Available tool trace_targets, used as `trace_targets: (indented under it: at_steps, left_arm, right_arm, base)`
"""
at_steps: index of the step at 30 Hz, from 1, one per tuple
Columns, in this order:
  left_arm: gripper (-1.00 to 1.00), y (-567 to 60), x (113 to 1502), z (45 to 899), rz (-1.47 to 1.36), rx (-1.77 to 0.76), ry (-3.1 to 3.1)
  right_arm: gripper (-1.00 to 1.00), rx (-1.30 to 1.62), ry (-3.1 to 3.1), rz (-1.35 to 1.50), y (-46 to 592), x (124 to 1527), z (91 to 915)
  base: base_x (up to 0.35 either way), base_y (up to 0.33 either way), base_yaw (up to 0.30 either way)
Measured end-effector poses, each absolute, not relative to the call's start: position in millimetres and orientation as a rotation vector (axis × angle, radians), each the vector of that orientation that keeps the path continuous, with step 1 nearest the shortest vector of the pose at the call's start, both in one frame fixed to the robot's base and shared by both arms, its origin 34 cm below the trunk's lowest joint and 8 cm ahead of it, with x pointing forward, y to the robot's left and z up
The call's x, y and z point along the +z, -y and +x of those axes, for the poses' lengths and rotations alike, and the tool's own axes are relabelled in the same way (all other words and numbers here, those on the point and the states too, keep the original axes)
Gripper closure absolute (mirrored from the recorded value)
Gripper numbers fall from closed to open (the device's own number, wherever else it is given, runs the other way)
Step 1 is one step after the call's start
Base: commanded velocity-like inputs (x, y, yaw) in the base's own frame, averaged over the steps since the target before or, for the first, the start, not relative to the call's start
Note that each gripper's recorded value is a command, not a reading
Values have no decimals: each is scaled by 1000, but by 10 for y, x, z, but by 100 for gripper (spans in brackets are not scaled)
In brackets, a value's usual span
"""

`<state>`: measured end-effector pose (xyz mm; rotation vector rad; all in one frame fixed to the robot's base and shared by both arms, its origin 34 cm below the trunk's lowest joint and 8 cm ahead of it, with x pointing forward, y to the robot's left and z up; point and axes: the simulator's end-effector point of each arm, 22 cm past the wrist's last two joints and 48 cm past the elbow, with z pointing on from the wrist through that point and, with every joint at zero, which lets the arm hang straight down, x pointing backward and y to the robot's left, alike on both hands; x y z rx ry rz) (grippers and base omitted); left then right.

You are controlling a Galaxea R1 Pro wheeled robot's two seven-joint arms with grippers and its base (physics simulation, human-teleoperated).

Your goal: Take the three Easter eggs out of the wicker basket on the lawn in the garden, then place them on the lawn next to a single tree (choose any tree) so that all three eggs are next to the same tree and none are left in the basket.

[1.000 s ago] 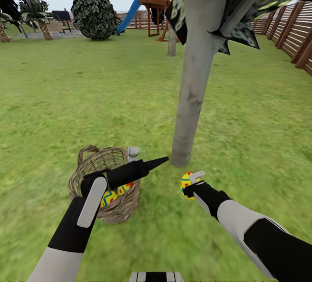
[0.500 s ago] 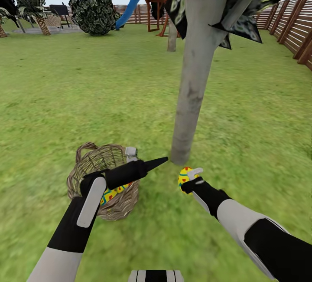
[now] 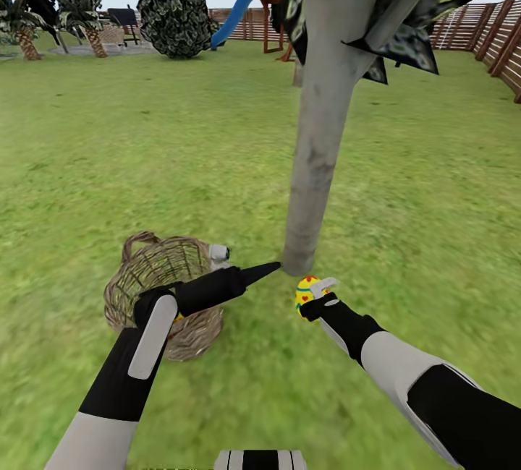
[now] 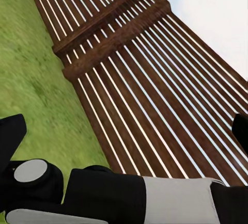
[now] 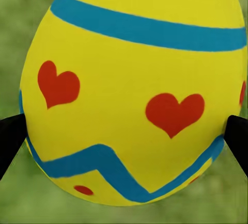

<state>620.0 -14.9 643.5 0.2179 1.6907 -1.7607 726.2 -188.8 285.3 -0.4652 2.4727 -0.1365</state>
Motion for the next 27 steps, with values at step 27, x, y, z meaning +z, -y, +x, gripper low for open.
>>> trace_targets:
  at_steps: [27]
  left_arm:
    - [-100,140,6072,6276,166,-1783,-1738]
  right_arm:
    - [100,-163,-2520,-536,1888,2427,7105]
  base:
    - [-4,-3,39]
